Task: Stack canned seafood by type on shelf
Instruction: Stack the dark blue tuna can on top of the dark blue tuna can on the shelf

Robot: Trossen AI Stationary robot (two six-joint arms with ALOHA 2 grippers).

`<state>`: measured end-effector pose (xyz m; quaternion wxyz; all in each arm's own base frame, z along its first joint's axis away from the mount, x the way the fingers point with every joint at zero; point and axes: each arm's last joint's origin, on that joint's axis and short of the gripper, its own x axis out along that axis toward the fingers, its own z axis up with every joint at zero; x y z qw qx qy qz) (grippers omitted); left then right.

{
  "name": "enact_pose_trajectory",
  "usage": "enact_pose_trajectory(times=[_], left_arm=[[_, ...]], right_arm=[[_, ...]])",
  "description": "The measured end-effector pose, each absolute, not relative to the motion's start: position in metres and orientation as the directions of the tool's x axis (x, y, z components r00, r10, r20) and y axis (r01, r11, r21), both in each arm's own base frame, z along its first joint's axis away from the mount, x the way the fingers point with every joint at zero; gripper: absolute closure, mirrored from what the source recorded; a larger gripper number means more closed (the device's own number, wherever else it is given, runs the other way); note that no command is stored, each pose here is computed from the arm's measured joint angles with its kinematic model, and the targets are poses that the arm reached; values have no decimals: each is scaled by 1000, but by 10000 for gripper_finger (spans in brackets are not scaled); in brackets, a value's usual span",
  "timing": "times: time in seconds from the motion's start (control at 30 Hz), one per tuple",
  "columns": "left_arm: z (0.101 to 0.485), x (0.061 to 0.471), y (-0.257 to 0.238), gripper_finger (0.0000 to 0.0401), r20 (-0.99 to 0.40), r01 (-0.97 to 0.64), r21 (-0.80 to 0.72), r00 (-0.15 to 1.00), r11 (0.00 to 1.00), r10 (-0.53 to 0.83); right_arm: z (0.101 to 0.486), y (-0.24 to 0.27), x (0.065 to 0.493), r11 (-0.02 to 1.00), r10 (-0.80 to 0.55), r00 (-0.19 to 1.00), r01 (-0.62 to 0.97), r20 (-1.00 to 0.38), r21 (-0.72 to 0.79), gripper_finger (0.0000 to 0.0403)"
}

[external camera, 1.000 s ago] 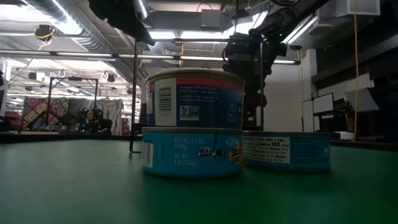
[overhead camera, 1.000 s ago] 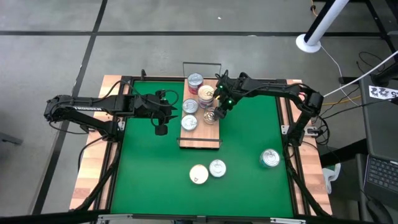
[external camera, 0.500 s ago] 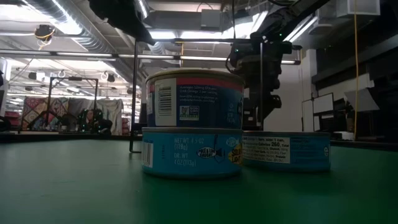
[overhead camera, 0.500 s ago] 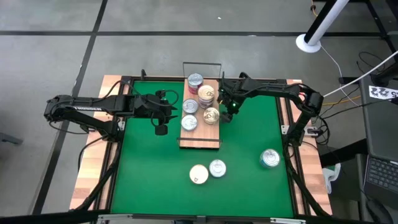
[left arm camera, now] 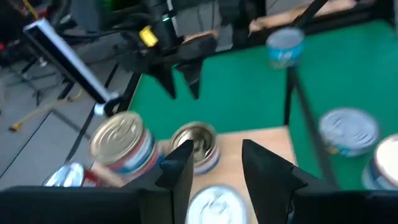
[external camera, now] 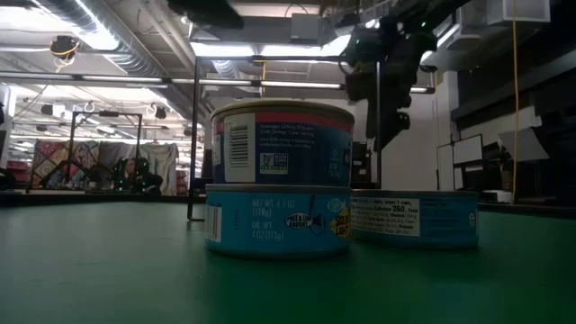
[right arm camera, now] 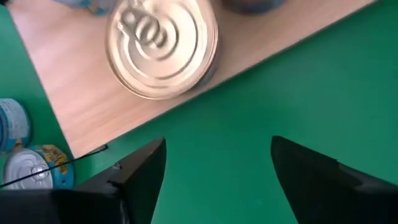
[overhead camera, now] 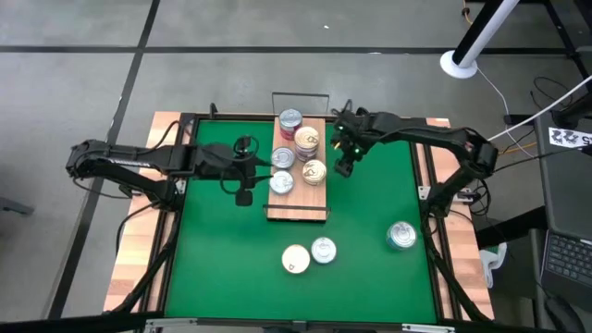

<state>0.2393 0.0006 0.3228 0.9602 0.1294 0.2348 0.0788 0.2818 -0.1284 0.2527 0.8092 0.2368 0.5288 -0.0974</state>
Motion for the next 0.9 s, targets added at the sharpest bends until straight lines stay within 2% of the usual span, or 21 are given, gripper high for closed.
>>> enact_pose_trajectory(times=[0.23,0.43,0.67,0.9], left_arm=[[331,248,-36,270,-316,22,249,947,968,60],[323,268,-77,270,-240,139,263,968,955,-75],[293,291,-127,270,-229,253,233,953,939,-200],[245,308,-175,270,-262,341,213,923,916,-282]], right_arm=[[289,-111,265,895,19,510,375,-860,241,117],[315,-73,257,929,-70,560,339,-825,152,117],[330,-6,255,968,-71,610,234,-789,94,117],[327,62,250,998,-27,631,57,-776,11,117]])
